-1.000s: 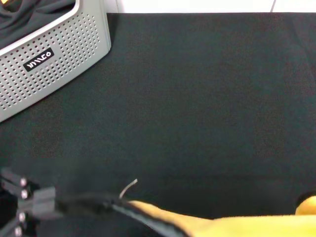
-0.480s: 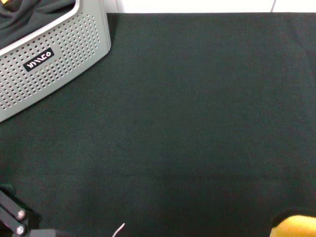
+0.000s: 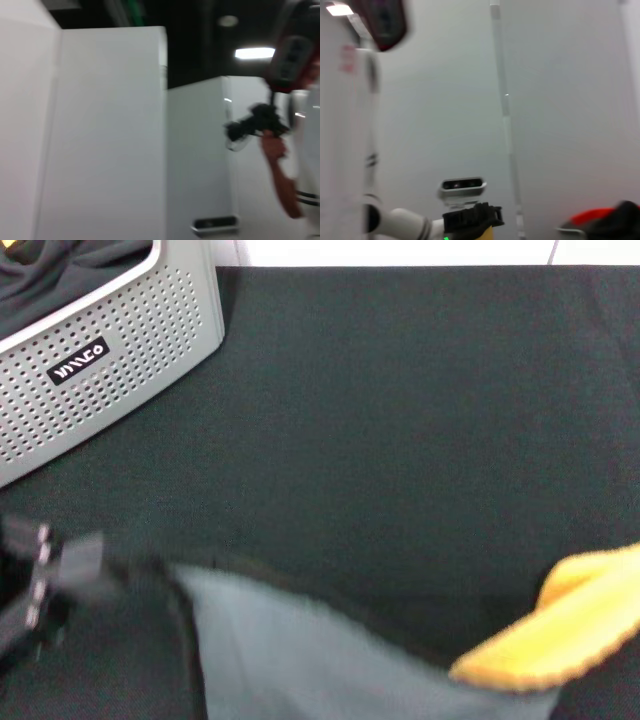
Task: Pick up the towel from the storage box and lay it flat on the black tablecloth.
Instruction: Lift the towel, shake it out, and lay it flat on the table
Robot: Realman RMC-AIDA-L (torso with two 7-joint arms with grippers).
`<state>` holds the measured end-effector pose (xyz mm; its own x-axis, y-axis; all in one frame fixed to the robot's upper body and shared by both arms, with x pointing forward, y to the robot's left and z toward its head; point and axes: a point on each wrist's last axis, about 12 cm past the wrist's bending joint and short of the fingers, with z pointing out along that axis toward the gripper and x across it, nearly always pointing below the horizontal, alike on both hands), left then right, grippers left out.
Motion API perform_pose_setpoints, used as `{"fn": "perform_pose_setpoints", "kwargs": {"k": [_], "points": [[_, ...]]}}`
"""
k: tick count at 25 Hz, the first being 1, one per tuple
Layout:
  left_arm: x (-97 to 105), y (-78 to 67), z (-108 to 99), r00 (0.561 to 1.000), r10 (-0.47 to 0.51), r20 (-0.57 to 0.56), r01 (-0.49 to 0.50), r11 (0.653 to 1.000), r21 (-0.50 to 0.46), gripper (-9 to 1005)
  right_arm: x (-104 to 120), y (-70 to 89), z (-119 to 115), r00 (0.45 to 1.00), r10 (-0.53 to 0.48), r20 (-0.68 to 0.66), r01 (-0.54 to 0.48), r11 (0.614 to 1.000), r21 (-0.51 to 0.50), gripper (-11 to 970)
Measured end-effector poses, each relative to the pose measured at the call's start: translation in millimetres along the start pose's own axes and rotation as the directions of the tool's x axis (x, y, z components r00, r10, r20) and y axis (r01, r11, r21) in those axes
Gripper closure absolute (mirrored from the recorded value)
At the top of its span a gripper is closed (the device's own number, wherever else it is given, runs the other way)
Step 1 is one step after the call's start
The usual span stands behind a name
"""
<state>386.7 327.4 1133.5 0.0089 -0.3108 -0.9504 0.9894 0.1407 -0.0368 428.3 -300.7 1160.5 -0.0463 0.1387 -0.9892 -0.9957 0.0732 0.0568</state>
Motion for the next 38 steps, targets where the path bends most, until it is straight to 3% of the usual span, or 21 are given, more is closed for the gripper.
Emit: {"fn": "perform_pose_setpoints", "kwargs": {"k": [3, 7, 10, 11, 14, 27, 38], "points": [[11.7, 25.2, -3.5, 0.999, -0.045, 0.017, 0.046, 0.997, -0.068, 986, 10.8, -17.6, 0.7, 1.0, 0.03, 0.0, -0.029, 0.998, 0.057, 872], [27.1, 58.6, 9.2, 0.997, -0.076, 0.017, 0.077, 0.993, -0.084, 987, 26.1, -54.3, 11.5, 0.997, 0.074, -0.024, -0.071, 0.991, 0.116, 869], [32.6, 70.4, 17.2, 0.998, -0.061, 0.011, 0.062, 0.993, -0.097, 987, 36.1, -79.7, 25.4, 0.996, 0.075, -0.044, -0.067, 0.987, 0.146, 867], [37.9, 82.5, 25.0, 0.999, -0.045, -0.014, 0.043, 0.99, -0.133, 987, 38.0, -86.1, 29.4, 0.996, 0.072, -0.05, -0.064, 0.985, 0.157, 866], [44.2, 95.3, 31.1, 0.998, -0.034, -0.048, 0.023, 0.979, -0.204, 987, 42.7, -103.9, 37.1, 0.995, 0.068, -0.079, -0.049, 0.973, 0.224, 864], [75.9, 131.6, 47.5, 0.98, -0.033, -0.198, -0.062, 0.888, -0.456, 986, 62.7, -157.4, 56.7, 0.97, 0.14, -0.198, -0.026, 0.873, 0.488, 855], [83.3, 144.5, 41.8, 0.976, 0.004, -0.219, -0.141, 0.776, -0.615, 986, 75.5, -180.6, 74.3, 0.932, 0.213, -0.294, -0.004, 0.815, 0.58, 847]]}}
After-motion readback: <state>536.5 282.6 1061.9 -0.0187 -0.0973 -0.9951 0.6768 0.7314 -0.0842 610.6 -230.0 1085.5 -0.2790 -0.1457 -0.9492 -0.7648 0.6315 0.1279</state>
